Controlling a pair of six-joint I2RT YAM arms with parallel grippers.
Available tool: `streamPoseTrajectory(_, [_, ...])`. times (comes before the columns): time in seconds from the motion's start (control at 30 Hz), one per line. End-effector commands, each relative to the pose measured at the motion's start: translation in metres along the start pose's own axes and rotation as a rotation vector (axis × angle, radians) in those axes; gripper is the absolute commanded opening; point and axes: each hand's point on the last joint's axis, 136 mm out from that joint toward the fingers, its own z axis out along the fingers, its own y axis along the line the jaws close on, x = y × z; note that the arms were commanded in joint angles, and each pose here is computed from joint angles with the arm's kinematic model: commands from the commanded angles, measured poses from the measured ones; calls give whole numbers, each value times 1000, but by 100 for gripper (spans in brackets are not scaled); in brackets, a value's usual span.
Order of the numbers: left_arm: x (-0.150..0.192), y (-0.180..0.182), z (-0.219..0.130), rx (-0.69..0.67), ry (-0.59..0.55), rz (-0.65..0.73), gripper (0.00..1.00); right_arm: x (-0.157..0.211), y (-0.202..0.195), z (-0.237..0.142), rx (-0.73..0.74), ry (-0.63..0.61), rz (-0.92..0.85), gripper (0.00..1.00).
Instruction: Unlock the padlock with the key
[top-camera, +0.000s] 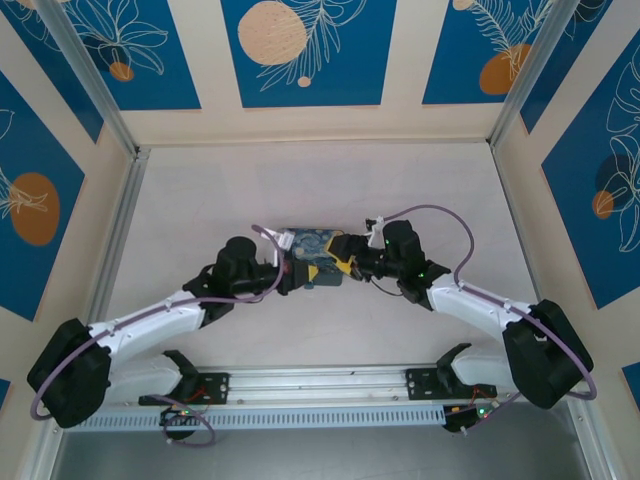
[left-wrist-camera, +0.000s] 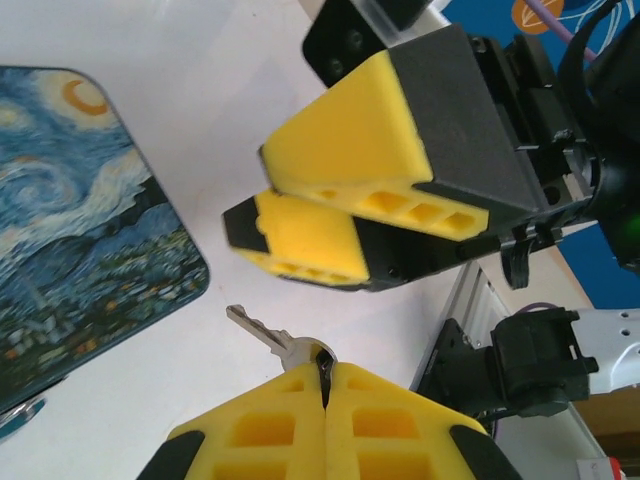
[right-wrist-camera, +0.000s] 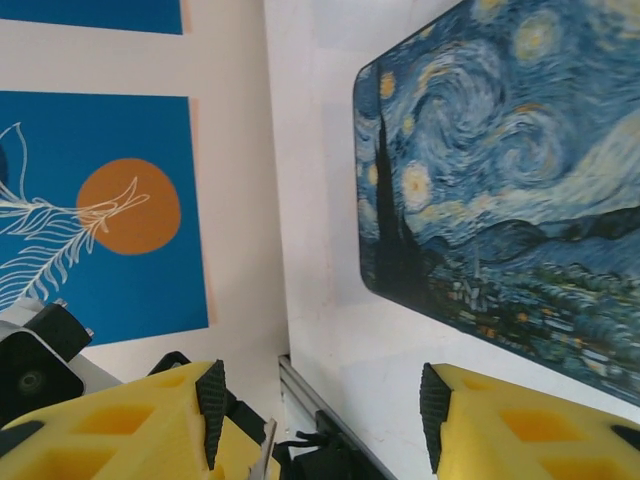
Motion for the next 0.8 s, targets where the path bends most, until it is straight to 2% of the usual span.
streamPoseTrajectory(0.0, [-19, -27, 6, 79, -29, 86, 0, 0, 21, -2, -74, 21, 2, 55])
streamPoseTrajectory(0.13, [-20, -30, 13, 80, -9, 95, 0, 3, 19, -7, -72, 17, 4, 54])
streamPoseTrajectory(0.27, [-7, -27, 25, 55, 59, 82, 0, -1, 4, -20, -7, -28, 1, 55])
streamPoseTrajectory(0.33, [8, -21, 33, 19, 123, 70, 0, -5, -7, -30, 47, -55, 6, 56])
streamPoseTrajectory(0.6, [102, 12, 85, -188, 395, 34, 0, -17, -73, -79, 320, -170, 105, 62])
streamPoseTrajectory(0.77, [134, 30, 119, -289, 480, 32, 0, -18, -93, -97, 378, -201, 127, 63])
